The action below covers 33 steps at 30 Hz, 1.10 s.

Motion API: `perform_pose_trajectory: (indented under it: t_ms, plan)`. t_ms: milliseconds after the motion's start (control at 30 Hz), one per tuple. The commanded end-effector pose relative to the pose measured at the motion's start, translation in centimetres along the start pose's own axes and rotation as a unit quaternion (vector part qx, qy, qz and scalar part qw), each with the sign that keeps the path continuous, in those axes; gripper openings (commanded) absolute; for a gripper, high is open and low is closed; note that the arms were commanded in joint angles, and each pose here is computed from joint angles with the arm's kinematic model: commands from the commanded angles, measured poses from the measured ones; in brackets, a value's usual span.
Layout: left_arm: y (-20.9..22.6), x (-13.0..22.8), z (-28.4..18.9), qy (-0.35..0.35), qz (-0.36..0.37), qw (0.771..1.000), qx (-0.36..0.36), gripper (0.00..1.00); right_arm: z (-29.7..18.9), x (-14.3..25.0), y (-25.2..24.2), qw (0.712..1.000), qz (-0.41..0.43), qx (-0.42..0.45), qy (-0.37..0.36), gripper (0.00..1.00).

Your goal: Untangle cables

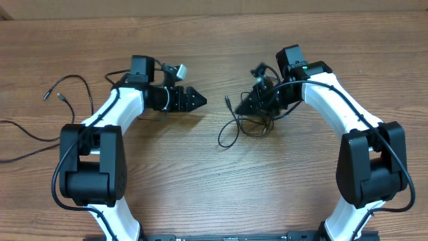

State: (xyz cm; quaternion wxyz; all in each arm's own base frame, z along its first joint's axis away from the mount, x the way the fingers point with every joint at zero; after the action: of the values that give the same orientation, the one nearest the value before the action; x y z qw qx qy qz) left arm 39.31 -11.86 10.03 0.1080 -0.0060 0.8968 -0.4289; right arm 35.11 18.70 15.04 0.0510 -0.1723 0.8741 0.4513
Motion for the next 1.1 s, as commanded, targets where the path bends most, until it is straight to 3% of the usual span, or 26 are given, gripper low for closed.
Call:
perform_pose_trajectory:
  t_ms: [0,200,633,833,1067]
  plan:
    - [0.4,-0.8,-0.9,-0.010,0.005,1.000,0.021,0.74,-1.1,-1.1,3.8,0.987,-0.072,-0.140,-0.033,0.04]
    - [-2.3,-0.4,-1.9,0.003,0.075,0.986,0.148,0.74,-0.7,-1.2,4.2,0.986,-0.078,-0.144,-0.031,0.04]
    - [-5.6,0.4,-3.3,0.028,0.079,0.953,0.290,0.88,2.0,-1.3,5.4,0.985,-0.129,-0.110,-0.018,0.04]
    - [-6.7,0.9,-3.2,0.057,0.037,0.946,0.318,0.94,2.8,-2.0,6.4,0.980,-0.161,-0.116,-0.029,0.04]
    - [-7.4,1.1,-2.5,0.072,0.030,0.944,0.319,0.91,4.0,-2.8,8.1,0.965,-0.224,-0.127,-0.045,0.04]
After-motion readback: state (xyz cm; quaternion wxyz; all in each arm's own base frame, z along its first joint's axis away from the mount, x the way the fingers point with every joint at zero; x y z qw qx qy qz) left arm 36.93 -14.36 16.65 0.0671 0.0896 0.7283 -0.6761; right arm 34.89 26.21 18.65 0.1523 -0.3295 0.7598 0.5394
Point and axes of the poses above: each gripper's point midway between its finger pads, its own z axis out along the fingers, its own y axis along the line the jaws close on, x = y × z, the point moved 5 cm from there along -z, back along the fingers, and after that the axes turned 11 degrees about -z, right-handed, at the moved point
